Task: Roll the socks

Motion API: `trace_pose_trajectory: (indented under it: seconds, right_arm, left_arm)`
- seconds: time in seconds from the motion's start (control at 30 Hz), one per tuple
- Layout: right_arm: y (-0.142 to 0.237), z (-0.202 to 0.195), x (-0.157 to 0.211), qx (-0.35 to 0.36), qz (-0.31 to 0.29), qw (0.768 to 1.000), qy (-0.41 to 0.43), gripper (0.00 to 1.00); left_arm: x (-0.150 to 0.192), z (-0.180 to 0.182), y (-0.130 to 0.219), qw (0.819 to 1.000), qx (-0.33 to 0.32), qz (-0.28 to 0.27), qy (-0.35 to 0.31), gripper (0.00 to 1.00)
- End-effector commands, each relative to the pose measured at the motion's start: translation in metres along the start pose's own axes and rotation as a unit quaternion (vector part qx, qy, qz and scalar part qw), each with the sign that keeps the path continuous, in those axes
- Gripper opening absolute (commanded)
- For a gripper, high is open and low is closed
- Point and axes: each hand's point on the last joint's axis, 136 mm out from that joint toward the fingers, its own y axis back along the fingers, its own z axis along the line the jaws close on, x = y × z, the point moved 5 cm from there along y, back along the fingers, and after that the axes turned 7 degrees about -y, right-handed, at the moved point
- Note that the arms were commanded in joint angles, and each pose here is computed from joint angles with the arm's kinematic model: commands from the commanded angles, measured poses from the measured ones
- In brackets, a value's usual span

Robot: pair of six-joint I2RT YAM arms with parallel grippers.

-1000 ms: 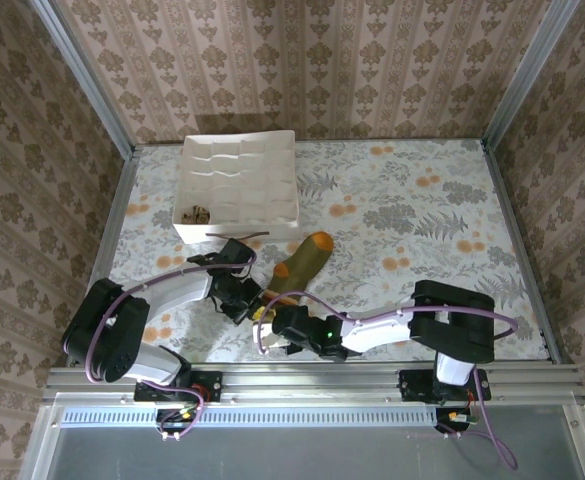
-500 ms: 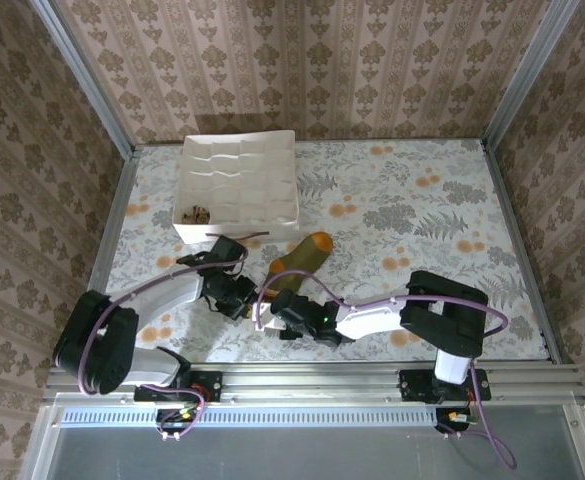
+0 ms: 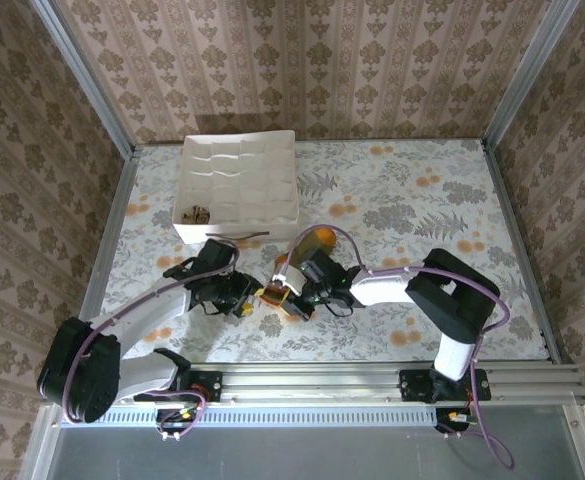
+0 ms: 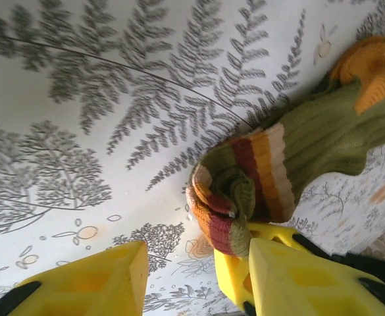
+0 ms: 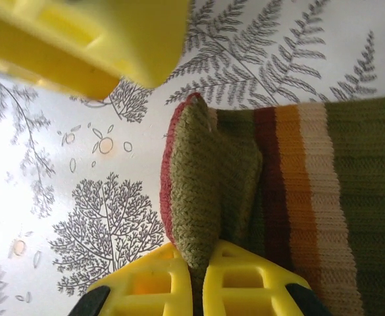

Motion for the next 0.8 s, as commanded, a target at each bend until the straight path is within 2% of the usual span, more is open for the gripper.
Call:
trace_pose_trajectory:
  seconds: [0.0, 0.17, 0.37, 0.5, 0.63, 0.77]
  right_arm:
    - [-0.005, -0.014, 0.042, -0.039, 0.084, 0.986, -0.136, 0.00]
    - [-0.004, -0.029, 0.044, -0.048, 0.098, 0.974, -0.197, 0.00]
    - [-0.007, -0.042, 0.053, -0.046, 0.128, 0.958, -0.251, 0.00]
    - [-0.007, -0.047, 0.054, -0.053, 0.125, 0.950, -0.280, 0.00]
    - [-0.009, -0.055, 0.055, -0.072, 0.124, 0.937, -0.319, 0.00]
    - [-0.013, -0.056, 0.057, -0.087, 0.146, 0.925, -0.339, 0.00]
  left_arm:
    - [0.001, -0.010, -0.005, 1.000, 0.026, -0.012, -0.005, 0.42]
    - [0.003, -0.013, -0.018, 0.999, 0.040, -0.012, -0.007, 0.37]
    - [-0.002, -0.020, -0.029, 0.999, 0.049, -0.015, -0.016, 0.35]
    - [-0.004, -0.020, -0.038, 0.999, 0.043, -0.012, -0.023, 0.35]
    - [-0.005, -0.014, -0.050, 0.999, 0.015, 0.000, -0.031, 0.35]
    - [-0.005, 0.006, -0.058, 0.997, -0.064, 0.013, -0.030, 0.35]
